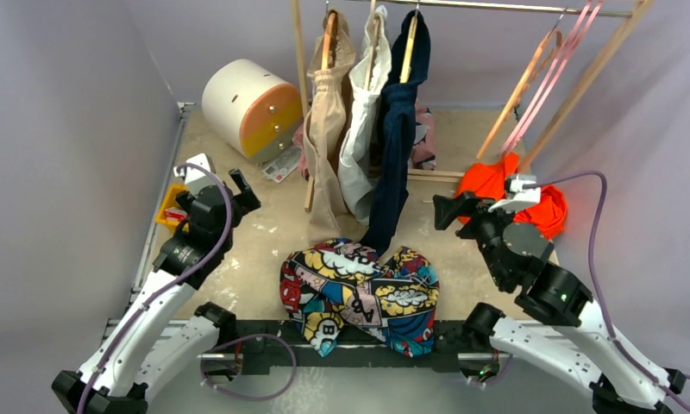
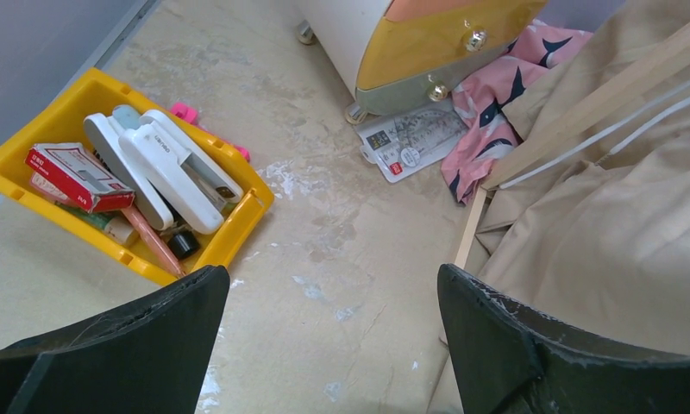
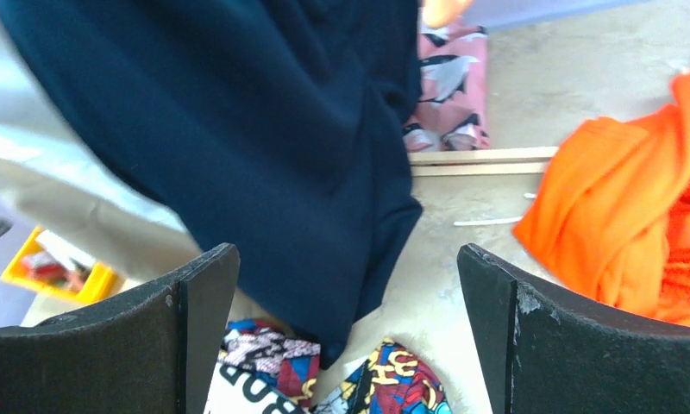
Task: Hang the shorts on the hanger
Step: Adjust the shorts at the center of the board.
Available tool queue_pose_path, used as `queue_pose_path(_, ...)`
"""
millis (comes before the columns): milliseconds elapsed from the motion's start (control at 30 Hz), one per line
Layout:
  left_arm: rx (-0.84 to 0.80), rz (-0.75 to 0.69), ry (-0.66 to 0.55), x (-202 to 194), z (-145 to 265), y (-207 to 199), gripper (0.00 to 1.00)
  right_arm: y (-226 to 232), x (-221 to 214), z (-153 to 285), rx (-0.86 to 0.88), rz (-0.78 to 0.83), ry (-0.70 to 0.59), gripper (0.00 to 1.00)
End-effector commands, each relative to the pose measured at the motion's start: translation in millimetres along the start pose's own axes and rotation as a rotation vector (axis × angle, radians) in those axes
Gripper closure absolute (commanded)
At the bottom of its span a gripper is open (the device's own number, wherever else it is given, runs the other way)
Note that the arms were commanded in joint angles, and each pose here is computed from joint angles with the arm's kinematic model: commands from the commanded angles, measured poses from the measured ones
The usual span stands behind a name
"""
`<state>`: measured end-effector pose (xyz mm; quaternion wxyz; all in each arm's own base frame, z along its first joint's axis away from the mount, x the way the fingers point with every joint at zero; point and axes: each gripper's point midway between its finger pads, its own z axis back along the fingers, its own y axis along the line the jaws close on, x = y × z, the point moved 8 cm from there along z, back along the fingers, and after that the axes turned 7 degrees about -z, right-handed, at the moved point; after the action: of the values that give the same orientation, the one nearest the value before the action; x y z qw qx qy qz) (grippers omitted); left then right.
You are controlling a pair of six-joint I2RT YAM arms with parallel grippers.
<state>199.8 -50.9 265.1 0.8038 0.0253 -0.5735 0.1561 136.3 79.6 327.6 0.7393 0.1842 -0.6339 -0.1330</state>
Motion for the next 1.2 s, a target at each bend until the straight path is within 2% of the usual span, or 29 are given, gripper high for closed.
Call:
queue_pose_path(0, -0.032, 0.023, -0.059, 13.6, 5.4, -1.8, 0.1, 19.9, 16.4, 16.1, 0.255, 0.068, 0.034, 0.02)
queue_pose_path(233, -0.053, 0.034, -0.074, 14.1, 7.2, -2.1, 0.1, 59.5, -16.1, 21.3, 0.597, 0.188, 0.348, 0.01)
queue_pose_path(367, -0.045, 0.03, -0.071, 13.8, 6.8, -1.5, 0.11, 74.9, -53.5, 9.6, 0.671, 0.197, 0.543, 0.01)
queue_pose_path(467, -0.045, 0.026, -0.07, 13.5, 6.7, -1.3, 0.11, 78.1, -80.6, 0.9, 0.688, 0.187, 0.638, 0.01)
queue_pose_path(900, -0.062, 0.013, -0.047, 9.9, 2.0, -6.4, 0.12, 58.9, -149.4, -2.6, 0.59, 0.047, 0.785, 0.05)
queue_pose_path(1167, -0.064, 0.009, -0.039, 8.4, 2.4, -6.1, 0.12, 50.3, -178.5, -13.9, 0.448, 0.087, 0.823, 0.08)
